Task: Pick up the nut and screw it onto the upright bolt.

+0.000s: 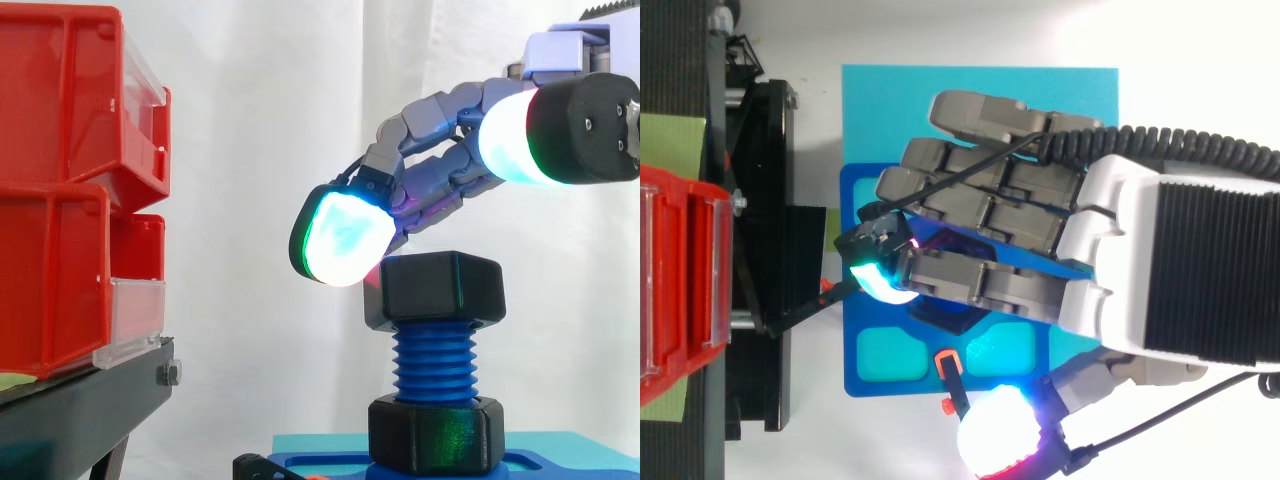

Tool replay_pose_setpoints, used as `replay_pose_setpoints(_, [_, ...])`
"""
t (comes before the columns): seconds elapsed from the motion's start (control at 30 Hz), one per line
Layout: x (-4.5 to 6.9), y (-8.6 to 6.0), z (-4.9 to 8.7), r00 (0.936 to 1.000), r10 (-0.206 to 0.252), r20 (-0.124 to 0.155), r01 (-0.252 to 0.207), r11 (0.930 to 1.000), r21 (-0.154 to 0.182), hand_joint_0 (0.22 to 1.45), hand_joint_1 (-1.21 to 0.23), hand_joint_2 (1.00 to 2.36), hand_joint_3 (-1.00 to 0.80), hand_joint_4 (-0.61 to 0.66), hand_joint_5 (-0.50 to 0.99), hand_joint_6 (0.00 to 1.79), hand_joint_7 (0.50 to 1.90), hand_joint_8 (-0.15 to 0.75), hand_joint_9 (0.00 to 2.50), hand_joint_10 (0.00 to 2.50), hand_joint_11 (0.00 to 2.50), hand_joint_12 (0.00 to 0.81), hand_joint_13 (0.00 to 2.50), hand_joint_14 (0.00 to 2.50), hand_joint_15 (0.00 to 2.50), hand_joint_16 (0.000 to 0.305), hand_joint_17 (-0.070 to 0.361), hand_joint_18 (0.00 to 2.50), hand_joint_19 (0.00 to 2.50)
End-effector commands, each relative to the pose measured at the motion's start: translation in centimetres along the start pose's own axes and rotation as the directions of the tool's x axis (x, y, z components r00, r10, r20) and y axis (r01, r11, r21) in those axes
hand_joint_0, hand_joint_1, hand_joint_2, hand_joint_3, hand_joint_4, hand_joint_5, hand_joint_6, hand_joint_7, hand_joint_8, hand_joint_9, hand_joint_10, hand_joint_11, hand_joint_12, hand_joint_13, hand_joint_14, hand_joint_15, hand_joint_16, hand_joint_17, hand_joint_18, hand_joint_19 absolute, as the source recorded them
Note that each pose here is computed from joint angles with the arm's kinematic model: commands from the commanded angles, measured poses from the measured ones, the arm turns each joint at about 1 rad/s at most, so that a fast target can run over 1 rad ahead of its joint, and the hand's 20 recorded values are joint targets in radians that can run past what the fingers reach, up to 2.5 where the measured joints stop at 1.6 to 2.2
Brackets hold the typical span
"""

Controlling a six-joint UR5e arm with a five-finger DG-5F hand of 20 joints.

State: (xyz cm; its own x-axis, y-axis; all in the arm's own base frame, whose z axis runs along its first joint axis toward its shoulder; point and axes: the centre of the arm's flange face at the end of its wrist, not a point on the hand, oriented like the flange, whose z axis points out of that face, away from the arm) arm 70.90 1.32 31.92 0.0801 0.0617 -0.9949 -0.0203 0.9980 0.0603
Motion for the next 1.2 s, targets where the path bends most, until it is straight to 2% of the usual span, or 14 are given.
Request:
replay_pose_setpoints(0.0, [0.0,-0.2,-0.1,1.0,-0.001,-0.007,0.001,1.0,-0.004,0.49,-0.14,1.0,-0.5,0.15,-0.13,0.5,0.83,0.214,0.5,0.0,0.0,0.274,0.54,0.0,0.0,0.031,0.07,0.24,0.0])
replay_pose_setpoints(0.27, [0.1,-0.6,-0.2,0.9999,-0.004,-0.013,0.004,1.0,-0.005,0.49,-0.15,1.0,-0.5,0.18,-0.12,0.5,1.01,0.22,0.51,0.0,0.0,0.272,0.55,0.0,0.0,0.03,0.067,0.24,0.0])
replay_pose_setpoints(0.43, [0.0,-1.2,-0.2,0.9998,-0.006,-0.017,0.006,1.0,-0.005,0.49,-0.16,1.0,-0.5,0.18,-0.12,0.5,1.09,0.222,0.51,0.0,0.0,0.269,0.56,0.0,0.0,0.029,0.065,0.25,0.0])
replay_pose_setpoints(0.6, [-0.1,-2.5,-0.2,0.9998,-0.007,-0.017,0.007,1.0,-0.003,0.49,-0.16,1.0,-0.5,0.18,-0.11,0.5,1.16,0.227,0.54,0.0,0.0,0.269,0.57,0.0,0.0,0.029,0.065,0.25,0.0])
replay_pose_setpoints(1.0, [-0.1,-4.7,-0.5,0.9994,-0.02,-0.028,0.02,0.9998,0.001,0.5,-0.17,1.0,-0.5,0.15,-0.1,0.5,1.28,0.232,0.56,0.0,0.0,0.267,0.59,0.0,0.0,0.028,0.063,0.27,0.0])
replay_pose_setpoints(1.17, [-0.2,-5.4,-0.5,0.9993,-0.023,-0.028,0.023,0.9997,-0.003,0.5,-0.17,1.0,-0.5,0.16,-0.1,0.56,1.23,0.235,0.57,0.0,0.0,0.264,0.6,0.0,0.0,0.028,0.062,0.28,0.0])
